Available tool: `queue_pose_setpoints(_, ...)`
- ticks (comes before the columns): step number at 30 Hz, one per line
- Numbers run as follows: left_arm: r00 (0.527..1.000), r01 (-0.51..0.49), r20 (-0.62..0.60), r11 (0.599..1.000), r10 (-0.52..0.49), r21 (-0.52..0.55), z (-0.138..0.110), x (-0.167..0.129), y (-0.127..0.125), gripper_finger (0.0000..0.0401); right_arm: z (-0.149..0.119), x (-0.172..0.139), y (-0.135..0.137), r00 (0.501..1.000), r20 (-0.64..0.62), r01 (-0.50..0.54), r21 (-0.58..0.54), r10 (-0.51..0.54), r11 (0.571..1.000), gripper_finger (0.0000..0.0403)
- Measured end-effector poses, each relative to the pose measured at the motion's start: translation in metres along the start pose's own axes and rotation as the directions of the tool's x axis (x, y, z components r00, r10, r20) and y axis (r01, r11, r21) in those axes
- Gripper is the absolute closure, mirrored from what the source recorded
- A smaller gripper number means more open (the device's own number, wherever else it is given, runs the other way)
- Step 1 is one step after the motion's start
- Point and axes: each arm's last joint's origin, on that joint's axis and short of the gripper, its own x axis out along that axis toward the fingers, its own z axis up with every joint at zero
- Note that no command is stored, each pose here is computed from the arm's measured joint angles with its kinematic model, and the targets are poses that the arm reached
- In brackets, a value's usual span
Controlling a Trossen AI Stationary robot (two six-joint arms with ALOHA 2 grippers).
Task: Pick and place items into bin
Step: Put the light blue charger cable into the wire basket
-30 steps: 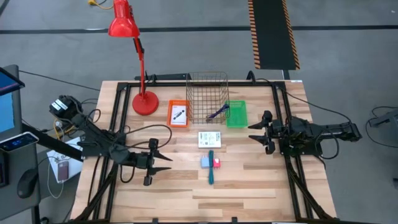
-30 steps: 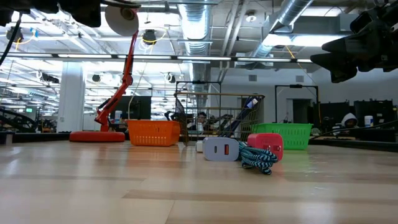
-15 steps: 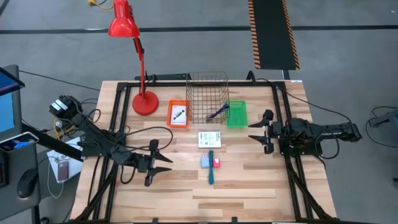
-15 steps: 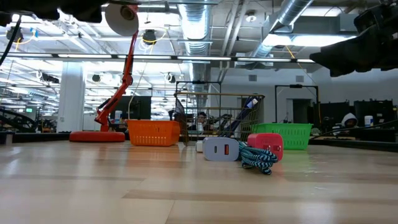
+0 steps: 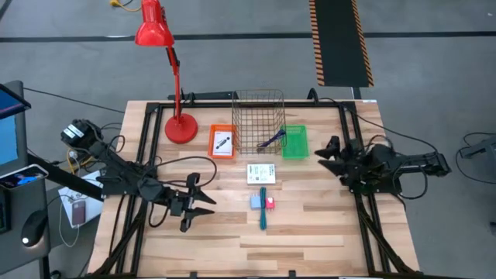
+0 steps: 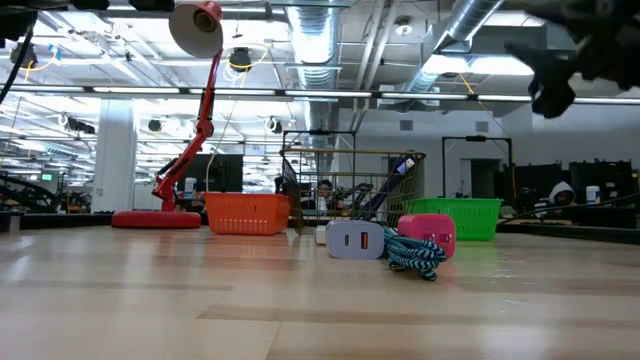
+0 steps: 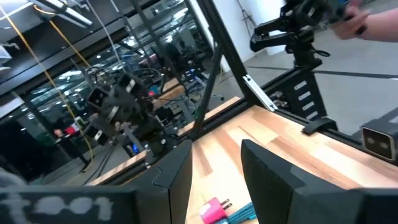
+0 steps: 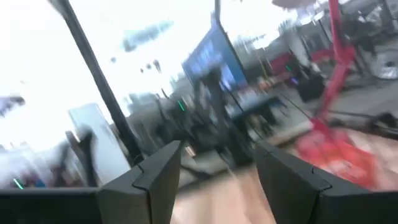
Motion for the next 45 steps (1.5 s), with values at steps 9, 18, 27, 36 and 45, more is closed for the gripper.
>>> queue_pose_setpoints(9,0.999,-0.039,0.001,0.999,0.039,-0.005,-0.001,0.002,0.007,0.0273,0.023,-0.003,0.008,0.966,0.254,-0.067,0.064,0.049,0.996,0.0204)
queue_pose_setpoints(18,0.993,-0.113,0.041,0.985,0.108,0.132,0.001,0.005,0.018,0.0273,0.024,-0.003,0.008,0.964,0.263,-0.070,0.076,0.047,0.995,0.0204)
queue_pose_setpoints(27,0.986,-0.169,0.025,0.971,0.167,0.171,-0.004,0.008,0.030,0.0273,0.022,-0.003,0.007,0.969,0.244,-0.047,0.051,0.033,0.998,0.0204)
queue_pose_setpoints(36,0.988,-0.141,-0.045,0.982,0.147,0.123,-0.011,0.008,0.028,0.0273,0.021,-0.003,0.001,0.952,0.274,0.117,0.087,-0.136,0.989,0.0204)
queue_pose_setpoints(45,0.984,-0.157,-0.063,0.983,0.164,0.097,-0.012,0.008,0.028,0.0273,0.039,-0.005,0.009,0.926,0.370,0.142,-0.151,-0.077,0.978,0.0204)
